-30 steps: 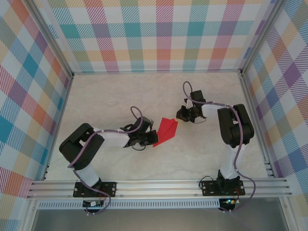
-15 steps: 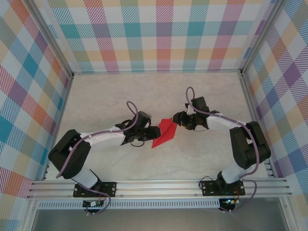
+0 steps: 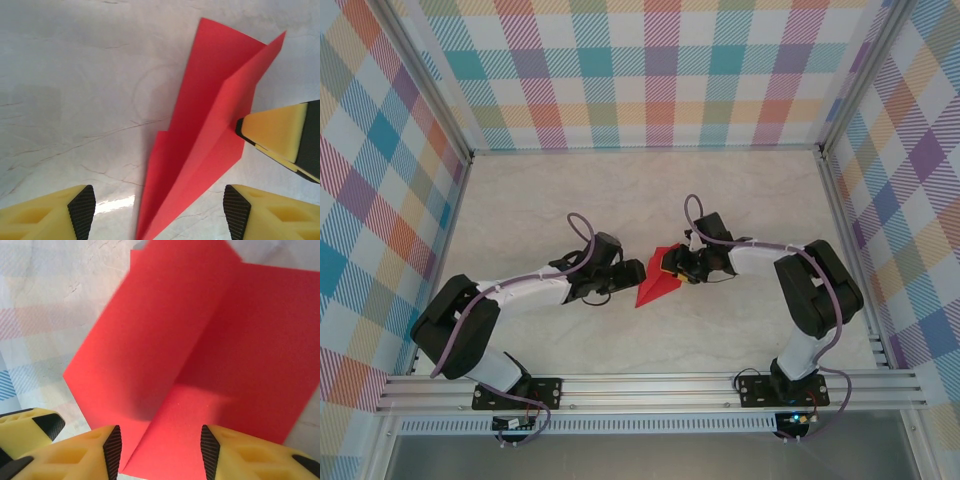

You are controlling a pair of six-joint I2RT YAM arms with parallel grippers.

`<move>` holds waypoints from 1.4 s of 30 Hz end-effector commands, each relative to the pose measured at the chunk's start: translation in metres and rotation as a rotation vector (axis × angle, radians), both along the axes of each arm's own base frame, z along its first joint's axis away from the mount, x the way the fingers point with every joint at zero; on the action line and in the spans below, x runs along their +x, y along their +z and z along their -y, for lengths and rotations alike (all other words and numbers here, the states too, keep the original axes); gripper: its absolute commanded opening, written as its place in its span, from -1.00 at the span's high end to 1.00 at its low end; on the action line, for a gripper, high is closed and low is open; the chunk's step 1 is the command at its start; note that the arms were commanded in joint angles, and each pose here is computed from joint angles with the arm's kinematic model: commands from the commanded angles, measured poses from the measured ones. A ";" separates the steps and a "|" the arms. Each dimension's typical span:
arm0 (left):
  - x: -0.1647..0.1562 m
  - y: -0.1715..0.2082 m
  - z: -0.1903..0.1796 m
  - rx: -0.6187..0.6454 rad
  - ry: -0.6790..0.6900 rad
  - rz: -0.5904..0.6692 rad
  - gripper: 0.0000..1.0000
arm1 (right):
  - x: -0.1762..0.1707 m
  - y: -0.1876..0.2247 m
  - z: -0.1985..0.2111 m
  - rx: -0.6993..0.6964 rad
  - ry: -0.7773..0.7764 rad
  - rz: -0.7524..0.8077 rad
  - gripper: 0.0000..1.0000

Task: Fold a paper plane with a square sheet of paper (pick it up from the middle)
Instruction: Fourth fold the wing at the center of the table, then pick up the paper from the center of the table.

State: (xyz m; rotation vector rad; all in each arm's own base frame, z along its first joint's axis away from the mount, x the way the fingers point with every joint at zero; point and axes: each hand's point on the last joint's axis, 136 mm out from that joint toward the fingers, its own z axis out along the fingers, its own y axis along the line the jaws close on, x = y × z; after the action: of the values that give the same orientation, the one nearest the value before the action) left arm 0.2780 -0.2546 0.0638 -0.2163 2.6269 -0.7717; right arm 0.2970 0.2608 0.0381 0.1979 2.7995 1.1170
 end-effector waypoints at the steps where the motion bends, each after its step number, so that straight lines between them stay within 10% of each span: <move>1: -0.001 0.004 -0.002 -0.036 0.013 -0.006 -0.45 | 0.011 0.013 -0.015 0.054 0.020 0.040 0.12; 23: 0.002 0.006 -0.010 -0.270 0.002 -0.030 -0.81 | 0.031 0.035 -0.039 0.185 0.077 0.175 0.91; 42: -0.003 0.114 0.012 -0.713 -0.188 0.197 -0.88 | 0.010 0.171 -0.052 0.475 0.240 0.357 0.90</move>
State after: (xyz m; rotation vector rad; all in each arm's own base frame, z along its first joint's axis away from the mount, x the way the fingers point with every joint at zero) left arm 0.2747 -0.2648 0.1463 -0.1482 2.2452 -1.5766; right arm 0.3082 0.3090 0.1874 -0.2276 2.3117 1.5968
